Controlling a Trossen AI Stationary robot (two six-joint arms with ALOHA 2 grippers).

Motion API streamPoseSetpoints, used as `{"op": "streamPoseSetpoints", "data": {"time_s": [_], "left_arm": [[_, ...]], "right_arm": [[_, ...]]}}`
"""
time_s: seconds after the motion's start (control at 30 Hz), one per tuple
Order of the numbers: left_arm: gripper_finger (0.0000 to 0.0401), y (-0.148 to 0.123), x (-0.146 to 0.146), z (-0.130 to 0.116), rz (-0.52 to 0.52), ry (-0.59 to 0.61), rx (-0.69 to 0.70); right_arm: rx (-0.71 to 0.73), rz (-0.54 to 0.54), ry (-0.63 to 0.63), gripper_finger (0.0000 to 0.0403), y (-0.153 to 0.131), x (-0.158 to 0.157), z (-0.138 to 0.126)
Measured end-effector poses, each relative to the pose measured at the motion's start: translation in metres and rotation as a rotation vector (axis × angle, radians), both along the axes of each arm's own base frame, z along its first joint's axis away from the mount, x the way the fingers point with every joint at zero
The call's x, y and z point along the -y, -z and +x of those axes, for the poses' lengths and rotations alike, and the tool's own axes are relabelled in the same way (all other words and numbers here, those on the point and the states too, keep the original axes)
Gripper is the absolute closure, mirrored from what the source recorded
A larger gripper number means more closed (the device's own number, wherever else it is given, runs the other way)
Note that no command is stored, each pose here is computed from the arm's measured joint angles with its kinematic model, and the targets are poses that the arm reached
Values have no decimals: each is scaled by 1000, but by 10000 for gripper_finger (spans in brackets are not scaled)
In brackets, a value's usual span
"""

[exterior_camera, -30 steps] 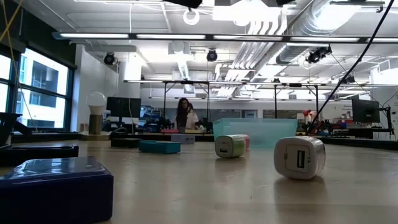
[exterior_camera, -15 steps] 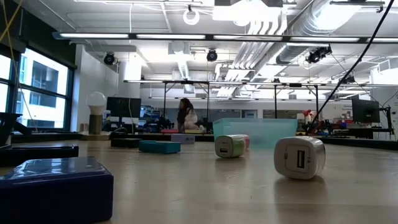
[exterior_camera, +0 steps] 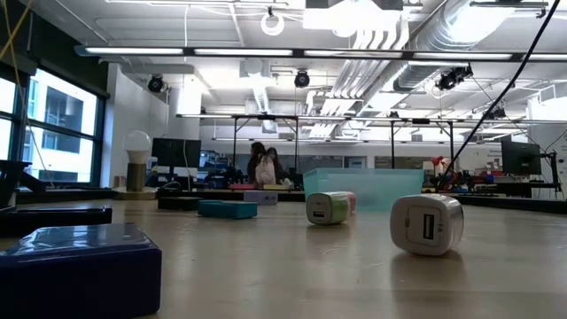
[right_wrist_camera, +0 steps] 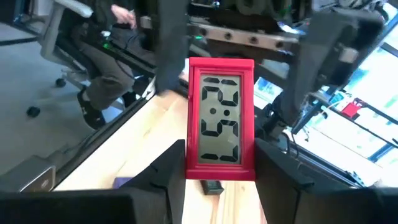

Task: Pick & Place Office items
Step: Put the red digital timer into the black bin

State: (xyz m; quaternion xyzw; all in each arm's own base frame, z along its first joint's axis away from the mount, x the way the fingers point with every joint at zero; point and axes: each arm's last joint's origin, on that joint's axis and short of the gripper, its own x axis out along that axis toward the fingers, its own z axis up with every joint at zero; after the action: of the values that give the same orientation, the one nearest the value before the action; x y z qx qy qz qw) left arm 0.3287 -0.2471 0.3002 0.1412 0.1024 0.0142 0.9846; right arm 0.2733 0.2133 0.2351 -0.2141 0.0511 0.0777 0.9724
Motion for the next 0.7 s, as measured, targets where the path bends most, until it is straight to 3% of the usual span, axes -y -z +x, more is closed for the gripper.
{"op": "streamPoseSetpoints", "data": {"time_s": [0.53,0.7], "left_arm": [[57,-5,0,2,-1,3,40],[81,-5,-5,5,-30,-16,40]], "right_arm": [[23,19,4,263,-3,0,0],[22,19,3,263,-3,0,0]]}}
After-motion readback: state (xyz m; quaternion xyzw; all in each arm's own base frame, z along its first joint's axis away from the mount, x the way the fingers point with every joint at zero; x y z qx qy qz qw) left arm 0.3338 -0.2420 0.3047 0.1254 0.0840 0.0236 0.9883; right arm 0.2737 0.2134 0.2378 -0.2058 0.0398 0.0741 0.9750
